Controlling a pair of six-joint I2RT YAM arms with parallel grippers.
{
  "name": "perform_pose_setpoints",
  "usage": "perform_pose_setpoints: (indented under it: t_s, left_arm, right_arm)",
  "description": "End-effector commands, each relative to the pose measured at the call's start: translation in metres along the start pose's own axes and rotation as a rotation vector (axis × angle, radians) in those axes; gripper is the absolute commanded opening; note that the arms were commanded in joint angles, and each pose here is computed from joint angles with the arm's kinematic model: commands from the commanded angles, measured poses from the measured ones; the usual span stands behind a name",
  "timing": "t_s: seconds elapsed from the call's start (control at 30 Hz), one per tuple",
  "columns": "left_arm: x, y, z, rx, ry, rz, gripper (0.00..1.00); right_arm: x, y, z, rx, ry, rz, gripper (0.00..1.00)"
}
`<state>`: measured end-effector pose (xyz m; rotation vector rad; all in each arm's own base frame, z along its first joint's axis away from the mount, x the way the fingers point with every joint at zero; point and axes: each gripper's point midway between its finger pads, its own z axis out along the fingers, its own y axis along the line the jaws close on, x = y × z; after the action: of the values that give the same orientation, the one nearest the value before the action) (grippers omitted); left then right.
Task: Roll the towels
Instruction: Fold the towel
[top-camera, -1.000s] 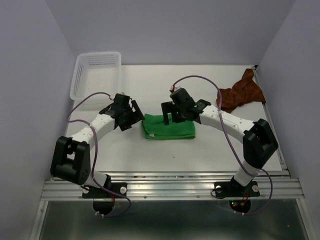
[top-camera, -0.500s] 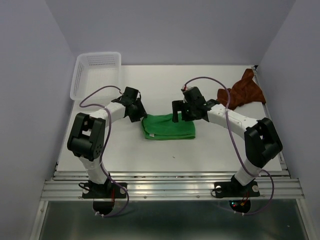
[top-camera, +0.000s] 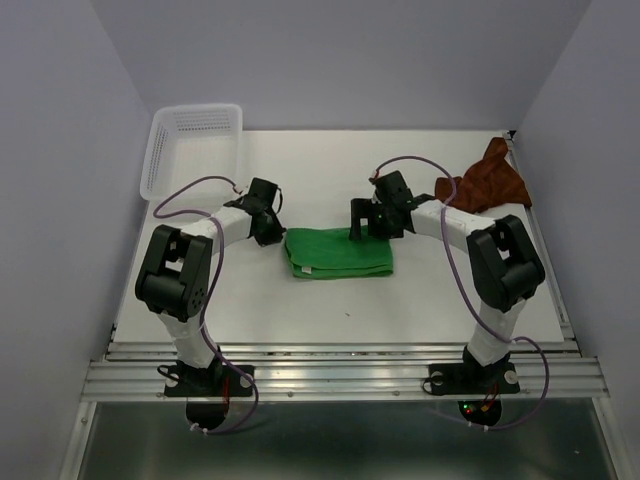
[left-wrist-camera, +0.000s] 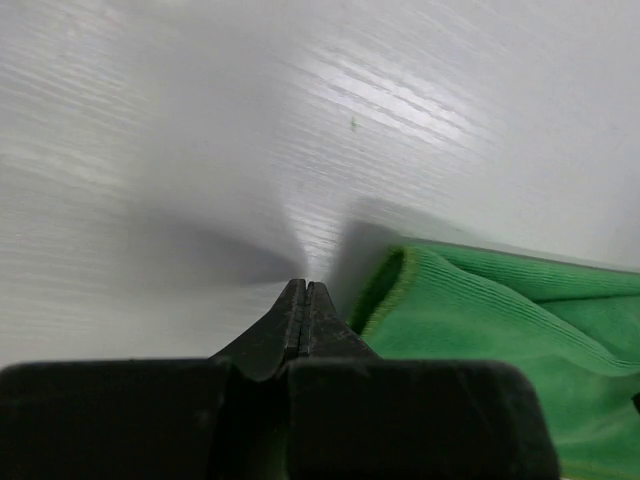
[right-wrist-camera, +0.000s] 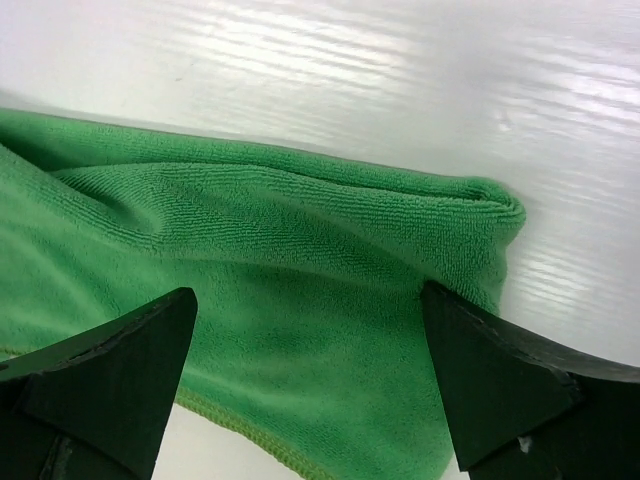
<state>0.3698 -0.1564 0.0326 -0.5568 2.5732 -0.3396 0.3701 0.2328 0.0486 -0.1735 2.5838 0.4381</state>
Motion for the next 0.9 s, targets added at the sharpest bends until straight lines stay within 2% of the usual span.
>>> perform_pose_setpoints:
  t_s: [0.0, 0.17, 0.27, 0.3, 0.4, 0.57, 0.6, 0.73, 0.87]
  left_arm:
    - [-0.011, 0.026, -0.007, -0.131, -0.076, -0.031, 0.00]
    - [-0.015, 0.043, -0.006, -0.194, -0.080, -0.055, 0.00]
    - [-0.016, 0.025, -0.009, -0.106, -0.065, -0.032, 0.02]
    - [-0.021, 0.016, -0.015, -0.071, -0.079, -0.029, 0.09]
    - [-0.033, -0.004, -0.036, -0.007, -0.118, -0.007, 0.20]
    - [-0.039, -0.044, -0.078, 0.123, -0.174, 0.034, 0.32]
    - [-0.039, -0.053, -0.089, 0.155, -0.187, 0.042, 0.37]
    - [-0.001, -0.087, -0.100, 0.253, -0.133, 0.091, 0.41]
    - [0.039, -0.099, -0.086, 0.299, -0.032, 0.110, 0.41]
  right_arm:
    - [-0.012, -0.022, 0.002, 0.004, -0.053, 0.061, 1.00]
    - [0.003, -0.027, 0.001, -0.020, -0.036, 0.038, 1.00]
    - [0.005, 0.000, -0.007, -0.179, -0.020, -0.020, 1.00]
    - [0.001, 0.004, -0.011, -0.199, -0.030, -0.031, 1.00]
    - [-0.017, 0.014, -0.030, -0.236, -0.089, -0.079, 1.00]
    - [-0.041, 0.031, -0.069, -0.288, -0.188, -0.100, 1.00]
    - [-0.045, 0.034, -0.077, -0.293, -0.209, -0.102, 1.00]
    - [-0.052, 0.029, -0.079, -0.254, -0.231, -0.059, 1.00]
    - [-0.056, 0.025, -0.063, -0.224, -0.215, -0.029, 1.00]
